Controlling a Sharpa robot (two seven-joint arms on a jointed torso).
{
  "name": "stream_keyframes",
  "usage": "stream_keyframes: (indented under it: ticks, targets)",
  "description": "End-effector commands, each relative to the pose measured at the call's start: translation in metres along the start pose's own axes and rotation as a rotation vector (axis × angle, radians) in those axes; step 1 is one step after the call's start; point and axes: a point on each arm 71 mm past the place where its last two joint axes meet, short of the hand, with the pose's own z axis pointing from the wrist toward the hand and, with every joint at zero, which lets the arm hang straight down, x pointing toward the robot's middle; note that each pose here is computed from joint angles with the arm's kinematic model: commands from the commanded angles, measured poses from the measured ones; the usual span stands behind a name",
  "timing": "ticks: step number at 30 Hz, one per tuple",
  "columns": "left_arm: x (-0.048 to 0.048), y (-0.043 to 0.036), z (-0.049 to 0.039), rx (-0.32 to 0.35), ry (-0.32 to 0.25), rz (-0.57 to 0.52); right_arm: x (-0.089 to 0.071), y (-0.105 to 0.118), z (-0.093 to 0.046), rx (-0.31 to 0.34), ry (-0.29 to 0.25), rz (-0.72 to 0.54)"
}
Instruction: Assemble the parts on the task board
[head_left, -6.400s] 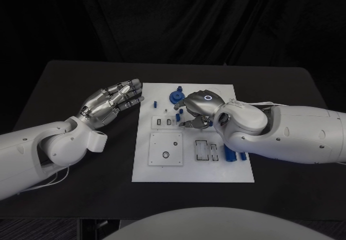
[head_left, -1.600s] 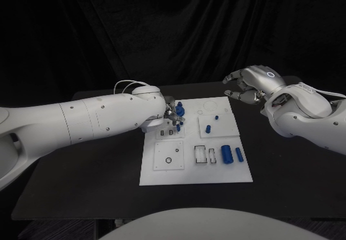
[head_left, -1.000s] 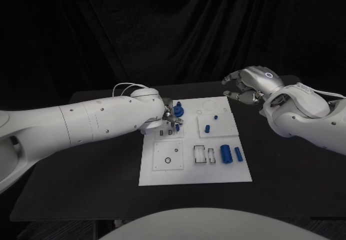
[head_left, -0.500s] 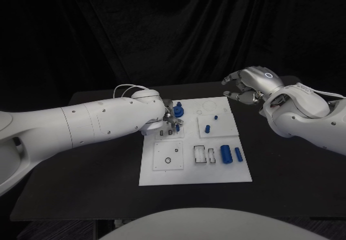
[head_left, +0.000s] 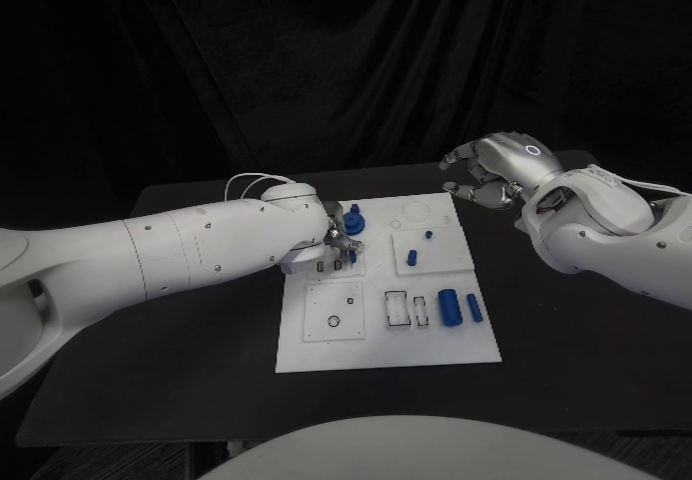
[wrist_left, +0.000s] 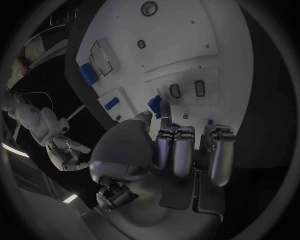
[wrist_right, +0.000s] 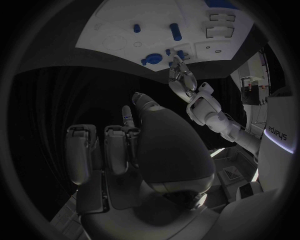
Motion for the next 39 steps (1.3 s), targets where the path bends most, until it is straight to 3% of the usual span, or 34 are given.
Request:
stream_keyframes:
  ticks: [1,39]
  targets:
    - [0.0016,-0.0027,0.0002,0.016,0.0,-0.001,0.0008,0.0011,-0.0006,-0.005,0.0,0.0]
    - [0.0069,-0.0038,0.0042,0.022,0.034,0.018,0.0047,0.0031,0.0001,-0.008,0.037,-0.004]
